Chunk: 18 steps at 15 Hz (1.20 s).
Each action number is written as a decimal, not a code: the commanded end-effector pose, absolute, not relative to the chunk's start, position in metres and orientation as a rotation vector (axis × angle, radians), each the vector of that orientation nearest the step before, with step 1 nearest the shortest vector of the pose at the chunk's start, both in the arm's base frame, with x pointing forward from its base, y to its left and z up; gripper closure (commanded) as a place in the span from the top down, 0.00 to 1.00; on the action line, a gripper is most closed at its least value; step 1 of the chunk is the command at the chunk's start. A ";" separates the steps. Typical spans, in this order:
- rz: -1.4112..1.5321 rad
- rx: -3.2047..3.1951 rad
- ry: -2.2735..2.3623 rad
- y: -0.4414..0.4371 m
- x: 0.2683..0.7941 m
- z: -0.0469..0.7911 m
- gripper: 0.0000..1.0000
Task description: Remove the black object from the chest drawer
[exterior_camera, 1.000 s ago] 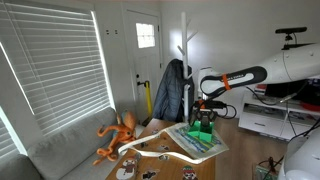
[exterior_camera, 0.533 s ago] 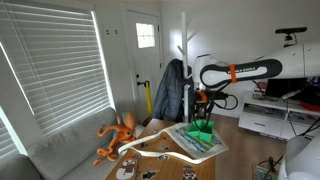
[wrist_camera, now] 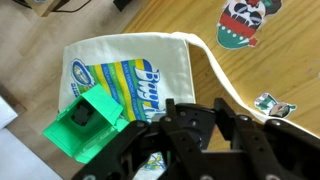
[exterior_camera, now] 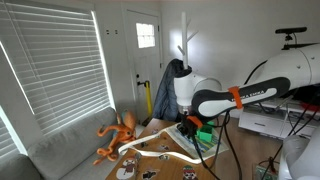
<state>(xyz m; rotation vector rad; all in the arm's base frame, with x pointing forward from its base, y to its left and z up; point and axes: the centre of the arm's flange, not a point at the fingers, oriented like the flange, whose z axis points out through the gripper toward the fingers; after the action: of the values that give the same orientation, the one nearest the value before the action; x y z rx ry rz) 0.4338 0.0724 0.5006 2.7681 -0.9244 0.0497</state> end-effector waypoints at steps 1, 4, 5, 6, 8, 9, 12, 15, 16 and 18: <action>0.054 2.767 -0.902 0.077 0.434 0.499 0.42; 0.055 2.766 -0.887 0.073 0.435 0.498 0.17; 0.078 2.778 -0.819 0.086 0.440 0.495 0.17; 0.096 2.782 -0.751 0.108 0.446 0.492 0.17; 0.167 2.795 -0.598 0.158 0.451 0.492 0.17; 0.188 2.798 -0.523 0.180 0.449 0.491 0.17; 0.220 2.792 -0.300 0.238 0.440 0.481 0.17; 0.187 2.786 -0.263 0.264 0.444 0.460 0.17; 0.171 2.786 -0.272 0.267 0.447 0.451 0.17; 0.144 2.786 -0.290 0.272 0.461 0.431 0.17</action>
<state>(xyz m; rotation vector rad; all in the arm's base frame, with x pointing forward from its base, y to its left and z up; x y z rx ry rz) 0.4316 0.2580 0.4519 2.7960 -0.2625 0.1604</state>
